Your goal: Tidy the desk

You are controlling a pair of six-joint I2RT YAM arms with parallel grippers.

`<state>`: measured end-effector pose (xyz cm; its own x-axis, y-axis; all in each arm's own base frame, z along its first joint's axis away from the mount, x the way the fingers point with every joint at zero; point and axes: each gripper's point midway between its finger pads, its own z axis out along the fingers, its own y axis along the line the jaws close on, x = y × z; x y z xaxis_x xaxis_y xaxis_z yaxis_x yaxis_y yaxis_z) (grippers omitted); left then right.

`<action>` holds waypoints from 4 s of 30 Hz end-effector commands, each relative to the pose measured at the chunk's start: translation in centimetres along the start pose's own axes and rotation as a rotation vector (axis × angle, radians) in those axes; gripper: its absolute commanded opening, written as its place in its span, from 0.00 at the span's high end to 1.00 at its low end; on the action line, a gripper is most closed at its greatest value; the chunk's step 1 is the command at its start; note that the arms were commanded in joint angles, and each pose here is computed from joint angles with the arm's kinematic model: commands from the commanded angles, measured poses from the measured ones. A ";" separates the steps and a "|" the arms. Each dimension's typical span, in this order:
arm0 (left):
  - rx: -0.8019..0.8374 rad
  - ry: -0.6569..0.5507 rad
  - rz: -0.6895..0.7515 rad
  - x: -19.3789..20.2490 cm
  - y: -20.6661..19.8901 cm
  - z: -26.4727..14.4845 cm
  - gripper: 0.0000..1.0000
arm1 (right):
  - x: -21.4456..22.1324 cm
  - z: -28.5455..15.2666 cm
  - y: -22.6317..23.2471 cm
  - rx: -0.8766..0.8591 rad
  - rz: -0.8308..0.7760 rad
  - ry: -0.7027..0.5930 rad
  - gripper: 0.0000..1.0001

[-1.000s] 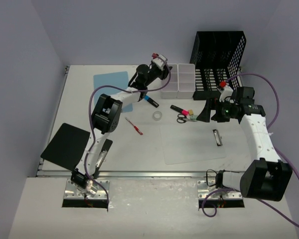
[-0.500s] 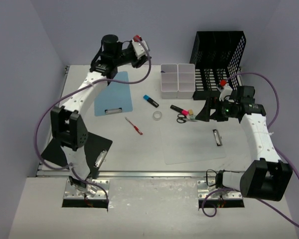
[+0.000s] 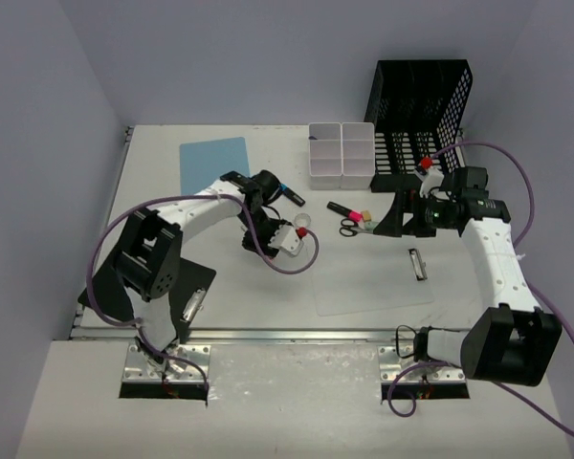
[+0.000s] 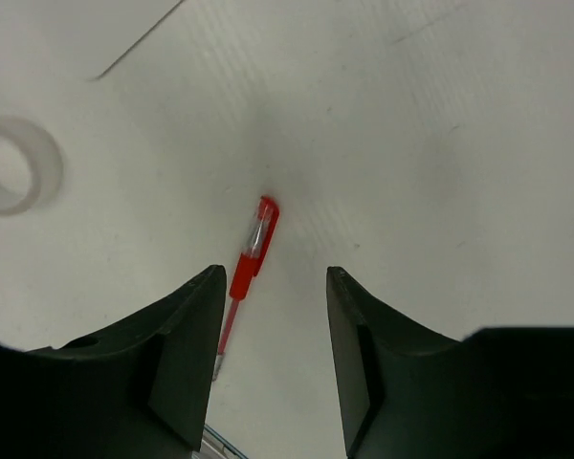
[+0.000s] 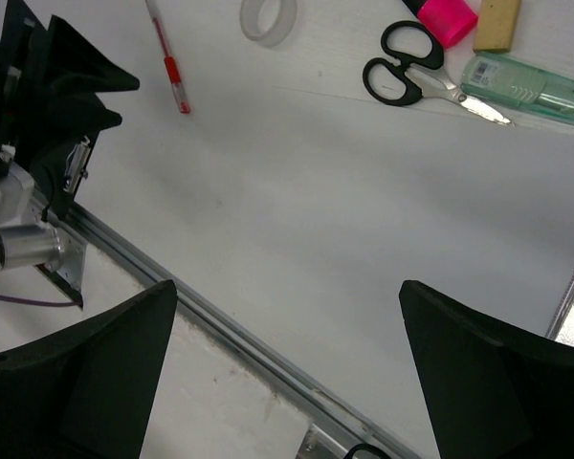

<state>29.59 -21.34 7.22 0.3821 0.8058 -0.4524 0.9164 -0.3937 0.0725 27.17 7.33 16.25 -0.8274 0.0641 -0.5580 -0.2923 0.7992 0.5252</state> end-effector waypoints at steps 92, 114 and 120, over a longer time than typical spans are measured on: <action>-1.231 -1.227 -0.362 -8.3 36.1 -15.7 0.88 | 1.5 1.2 -0.3 -0.028 0.050 0.006 0.01; -1.074 -1.366 -0.397 -12.4 26.1 -30.8 0.02 | -6.9 2.4 3.4 0.185 -0.388 0.021 0.01; -1.145 -1.060 -0.681 -4.4 19.2 -33.8 0.00 | -11.5 8.1 7.4 0.186 -0.540 -0.056 0.01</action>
<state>51.63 -21.58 41.96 0.2203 -0.2288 -0.9482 0.7137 0.7004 -0.0032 34.99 14.84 19.71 -0.6629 -0.3236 -0.6752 -0.5503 0.8221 0.1463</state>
